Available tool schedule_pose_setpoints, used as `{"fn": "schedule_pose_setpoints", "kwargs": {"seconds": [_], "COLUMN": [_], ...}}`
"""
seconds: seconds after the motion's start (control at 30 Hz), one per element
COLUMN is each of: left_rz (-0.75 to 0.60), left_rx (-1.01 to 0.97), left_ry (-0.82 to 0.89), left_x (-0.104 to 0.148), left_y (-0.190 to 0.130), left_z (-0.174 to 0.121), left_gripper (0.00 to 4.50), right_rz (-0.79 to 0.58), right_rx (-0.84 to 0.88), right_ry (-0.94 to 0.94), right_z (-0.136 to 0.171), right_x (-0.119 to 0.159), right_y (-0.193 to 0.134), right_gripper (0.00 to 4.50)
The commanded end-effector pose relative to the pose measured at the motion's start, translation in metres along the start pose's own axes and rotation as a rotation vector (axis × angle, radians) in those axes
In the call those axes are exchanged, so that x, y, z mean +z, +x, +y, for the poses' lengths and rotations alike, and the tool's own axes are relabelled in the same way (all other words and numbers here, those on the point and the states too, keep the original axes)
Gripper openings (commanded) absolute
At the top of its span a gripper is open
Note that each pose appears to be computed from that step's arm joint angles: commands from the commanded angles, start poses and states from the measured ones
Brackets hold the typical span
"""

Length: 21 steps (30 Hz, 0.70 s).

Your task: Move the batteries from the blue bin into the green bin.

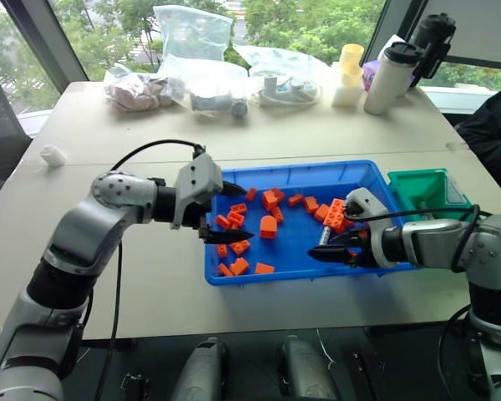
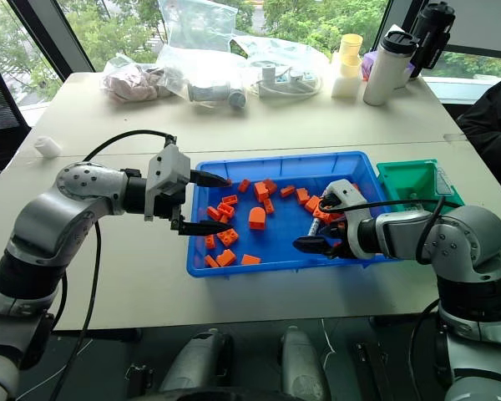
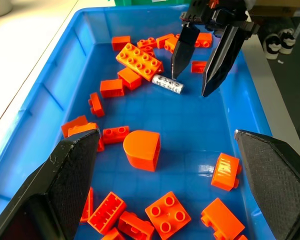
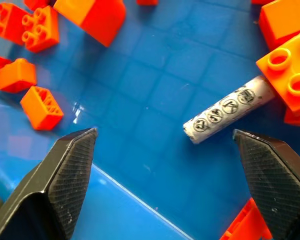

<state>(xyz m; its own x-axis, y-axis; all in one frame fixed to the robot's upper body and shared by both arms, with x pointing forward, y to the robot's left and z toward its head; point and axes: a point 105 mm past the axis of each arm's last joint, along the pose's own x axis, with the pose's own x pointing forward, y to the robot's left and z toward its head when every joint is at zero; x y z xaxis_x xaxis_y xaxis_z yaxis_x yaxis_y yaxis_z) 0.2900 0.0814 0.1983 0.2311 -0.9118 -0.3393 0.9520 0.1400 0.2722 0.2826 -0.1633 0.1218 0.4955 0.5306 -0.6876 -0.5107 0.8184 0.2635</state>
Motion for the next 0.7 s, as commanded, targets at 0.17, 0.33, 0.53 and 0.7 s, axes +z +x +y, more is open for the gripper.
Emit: {"fn": "schedule_pose_setpoints", "kwargs": {"seconds": [0.17, 0.33, 0.53, 0.7], "left_rz": [-0.031, -0.038, -0.043, -0.043], "left_rx": [0.004, 0.013, 0.019, 0.025], "left_ry": [0.038, 0.033, 0.032, 0.03], "left_x": [0.012, 0.012, 0.013, 0.013], "left_y": [-0.002, -0.001, -0.001, -0.002], "left_z": [-0.002, -0.002, 0.0, 0.002], "left_gripper": [4.5, 4.5, 4.5, 4.5], "right_rz": [0.001, 0.041, 0.08, 0.06], "right_rx": [-0.124, -0.205, -0.229, -0.194], "right_ry": [-0.01, -0.015, -0.051, -0.088], "right_z": [-0.006, -0.011, -0.013, -0.008], "right_x": [0.007, 0.001, -0.002, 0.007], "right_y": [0.011, 0.025, 0.029, 0.022], "right_gripper": [4.47, 3.94, 1.18, 0.0]}}
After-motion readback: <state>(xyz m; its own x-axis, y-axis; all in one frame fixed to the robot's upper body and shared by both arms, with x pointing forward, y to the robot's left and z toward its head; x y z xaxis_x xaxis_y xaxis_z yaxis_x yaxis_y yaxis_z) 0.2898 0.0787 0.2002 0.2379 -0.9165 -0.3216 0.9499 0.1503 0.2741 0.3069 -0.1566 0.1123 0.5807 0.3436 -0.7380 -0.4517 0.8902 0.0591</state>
